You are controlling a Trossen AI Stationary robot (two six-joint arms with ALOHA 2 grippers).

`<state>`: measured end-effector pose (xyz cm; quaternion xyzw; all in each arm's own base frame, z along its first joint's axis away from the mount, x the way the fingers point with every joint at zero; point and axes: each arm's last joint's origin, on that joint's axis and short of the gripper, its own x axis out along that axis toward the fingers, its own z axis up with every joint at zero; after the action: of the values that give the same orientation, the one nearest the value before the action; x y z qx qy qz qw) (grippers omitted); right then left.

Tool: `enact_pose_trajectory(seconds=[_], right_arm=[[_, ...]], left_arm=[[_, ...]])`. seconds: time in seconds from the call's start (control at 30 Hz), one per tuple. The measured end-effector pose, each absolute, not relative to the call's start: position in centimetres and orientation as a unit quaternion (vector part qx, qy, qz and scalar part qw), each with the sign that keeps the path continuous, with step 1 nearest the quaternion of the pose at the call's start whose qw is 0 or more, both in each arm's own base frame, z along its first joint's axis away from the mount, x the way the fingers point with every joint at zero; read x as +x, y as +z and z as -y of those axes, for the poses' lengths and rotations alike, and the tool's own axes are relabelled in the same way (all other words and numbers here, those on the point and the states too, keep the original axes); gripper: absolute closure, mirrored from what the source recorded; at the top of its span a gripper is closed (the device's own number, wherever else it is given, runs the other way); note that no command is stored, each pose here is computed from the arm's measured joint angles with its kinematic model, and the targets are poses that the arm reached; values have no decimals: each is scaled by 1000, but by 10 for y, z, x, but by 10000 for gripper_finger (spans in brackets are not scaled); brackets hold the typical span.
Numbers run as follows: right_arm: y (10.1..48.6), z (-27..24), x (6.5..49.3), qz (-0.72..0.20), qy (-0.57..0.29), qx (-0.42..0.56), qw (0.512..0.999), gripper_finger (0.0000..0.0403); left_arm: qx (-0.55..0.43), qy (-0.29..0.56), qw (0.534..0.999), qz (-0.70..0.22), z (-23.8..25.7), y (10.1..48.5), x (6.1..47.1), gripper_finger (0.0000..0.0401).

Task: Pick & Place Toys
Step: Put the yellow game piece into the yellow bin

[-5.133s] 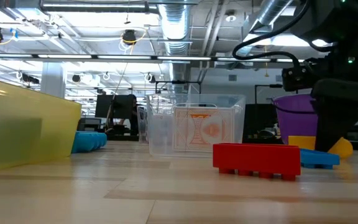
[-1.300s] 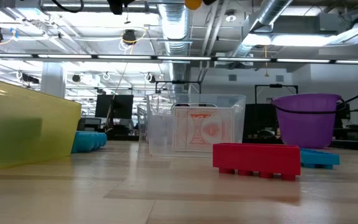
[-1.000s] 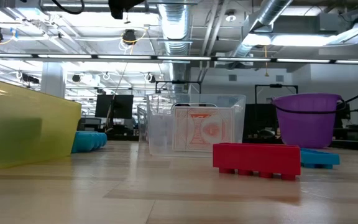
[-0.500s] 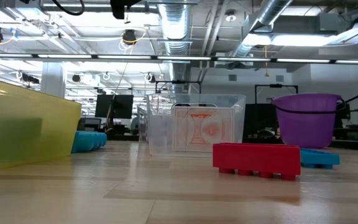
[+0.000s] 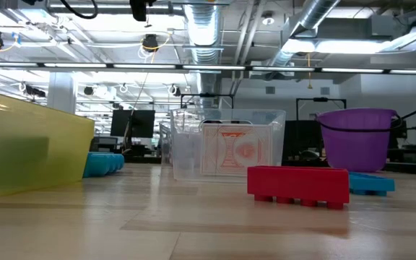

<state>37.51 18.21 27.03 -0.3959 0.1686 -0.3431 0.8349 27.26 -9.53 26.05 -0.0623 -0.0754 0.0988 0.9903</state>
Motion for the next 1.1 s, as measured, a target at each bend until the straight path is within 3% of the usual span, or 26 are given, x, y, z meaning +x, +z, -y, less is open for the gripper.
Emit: enact_pose_trajectory(seconds=[0.43,0.77,0.9,1.1], right_arm=[[271,-193,371,-152,-319,-390,850,158],[288,-226,350,-150,-318,-411,841,148],[299,-242,338,-168,-343,-415,826,148],[320,-252,311,-150,-340,-384,845,147]], left_arm=[[-61,95,991,65,95,258,273,272],[-27,154,987,43,92,255,273,272],[-12,147,989,18,91,256,267,272],[-25,97,994,-51,86,267,243,272]])
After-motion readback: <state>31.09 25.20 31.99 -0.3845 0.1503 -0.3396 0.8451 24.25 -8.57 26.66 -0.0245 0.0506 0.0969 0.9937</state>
